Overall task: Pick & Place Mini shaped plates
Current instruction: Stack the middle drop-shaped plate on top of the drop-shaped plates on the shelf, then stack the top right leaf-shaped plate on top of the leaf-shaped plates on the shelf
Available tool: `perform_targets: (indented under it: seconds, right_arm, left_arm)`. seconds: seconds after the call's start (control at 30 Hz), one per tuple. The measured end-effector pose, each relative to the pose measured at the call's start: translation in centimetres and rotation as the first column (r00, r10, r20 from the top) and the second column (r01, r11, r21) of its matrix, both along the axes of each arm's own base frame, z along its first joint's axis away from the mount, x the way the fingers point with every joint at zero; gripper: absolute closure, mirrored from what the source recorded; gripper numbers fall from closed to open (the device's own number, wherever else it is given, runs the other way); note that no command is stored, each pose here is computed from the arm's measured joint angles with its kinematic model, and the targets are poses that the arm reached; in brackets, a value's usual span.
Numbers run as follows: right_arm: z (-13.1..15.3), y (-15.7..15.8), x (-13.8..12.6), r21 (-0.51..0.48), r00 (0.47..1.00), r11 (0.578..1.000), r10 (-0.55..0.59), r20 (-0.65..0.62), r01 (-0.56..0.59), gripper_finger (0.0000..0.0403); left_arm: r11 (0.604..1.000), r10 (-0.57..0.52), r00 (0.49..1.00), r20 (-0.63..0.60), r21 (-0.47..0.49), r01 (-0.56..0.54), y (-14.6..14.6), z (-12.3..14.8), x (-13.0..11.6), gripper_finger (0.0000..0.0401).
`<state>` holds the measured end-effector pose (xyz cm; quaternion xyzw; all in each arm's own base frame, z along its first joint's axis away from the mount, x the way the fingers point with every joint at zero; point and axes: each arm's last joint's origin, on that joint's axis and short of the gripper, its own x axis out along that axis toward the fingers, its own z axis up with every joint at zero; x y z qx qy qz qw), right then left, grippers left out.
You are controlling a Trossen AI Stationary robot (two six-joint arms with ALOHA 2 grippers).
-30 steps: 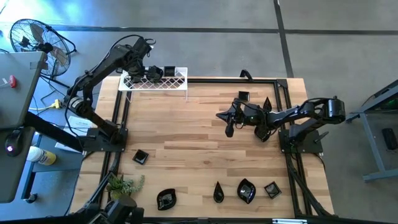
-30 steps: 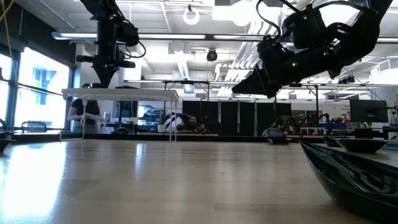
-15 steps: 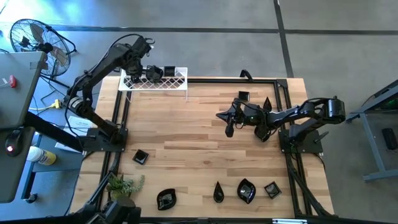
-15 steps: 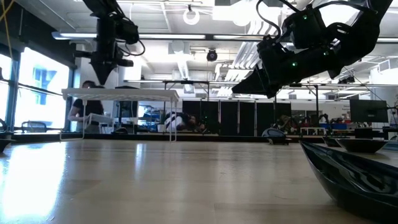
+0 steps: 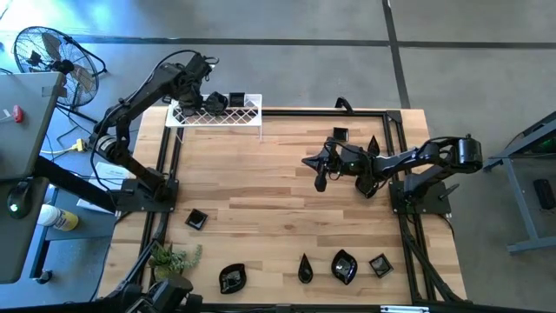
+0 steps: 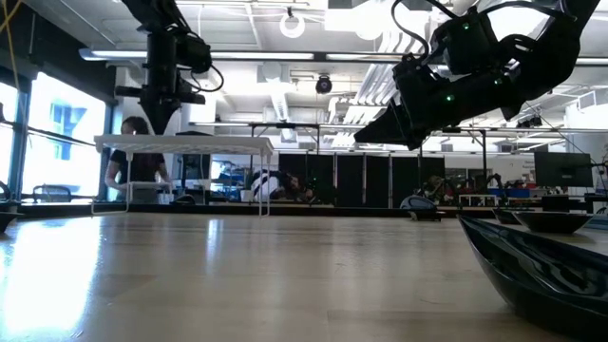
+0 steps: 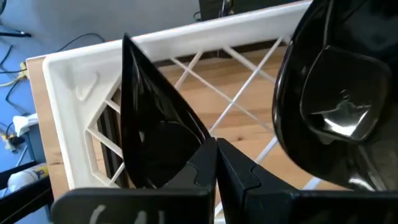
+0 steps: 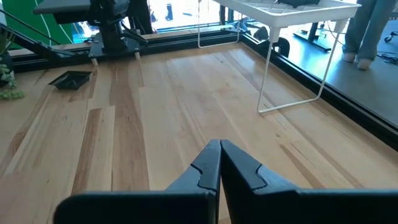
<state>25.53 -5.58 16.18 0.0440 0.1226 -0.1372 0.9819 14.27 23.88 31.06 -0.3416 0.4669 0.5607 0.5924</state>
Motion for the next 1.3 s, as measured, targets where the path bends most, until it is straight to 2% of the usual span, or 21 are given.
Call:
perform_targets:
  seconds: [0.53, 0.63, 0.7, 0.8, 1.03, 1.3]
  right_arm:
    - [0.0, 0.0, 0.0, 0.001, 1.0, 1.0, 0.0, -0.004, 0.0, 0.04]
    - [-0.1, 0.0, 0.0, 0.002, 1.0, 1.0, 0.0, -0.016, 0.0, 0.0401]
    - [-0.2, 0.0, 0.0, -0.002, 1.0, 1.0, 0.001, -0.018, -0.001, 0.0399]
    - [-0.2, 0.0, 0.0, -0.004, 1.0, 1.0, 0.001, -0.019, -0.001, 0.0396]
    - [0.0, -0.1, 0.0, -0.029, 1.0, 1.0, -0.013, -0.013, 0.012, 0.0401]
    - [-0.1, -0.2, -0.1, -0.044, 0.997, 0.997, -0.071, -0.018, 0.071, 0.0397]
  left_arm:
    - [0.999, -0.047, 0.998, -0.028, 0.003, 0.047, 0.0, 0.0, 0.0, 0.04]
    - [0.996, -0.077, 0.997, -0.016, 0.042, 0.078, -0.2, 0.5, 0.1, 0.0401]
    - [0.987, -0.123, 0.992, -0.002, 0.102, 0.122, -0.6, 1.0, 1.0, 0.04]
    - [0.958, -0.217, 0.975, 0.049, 0.201, 0.203, -1.4, 1.9, 2.6, 0.04]
    - [0.844, -0.416, 0.899, 0.138, 0.428, 0.325, -4.2, 2.5, 4.9, 0.04]
    - [0.73, -0.563, 0.805, 0.186, 0.569, 0.379, -8.4, 0.0, 5.1, 0.04]
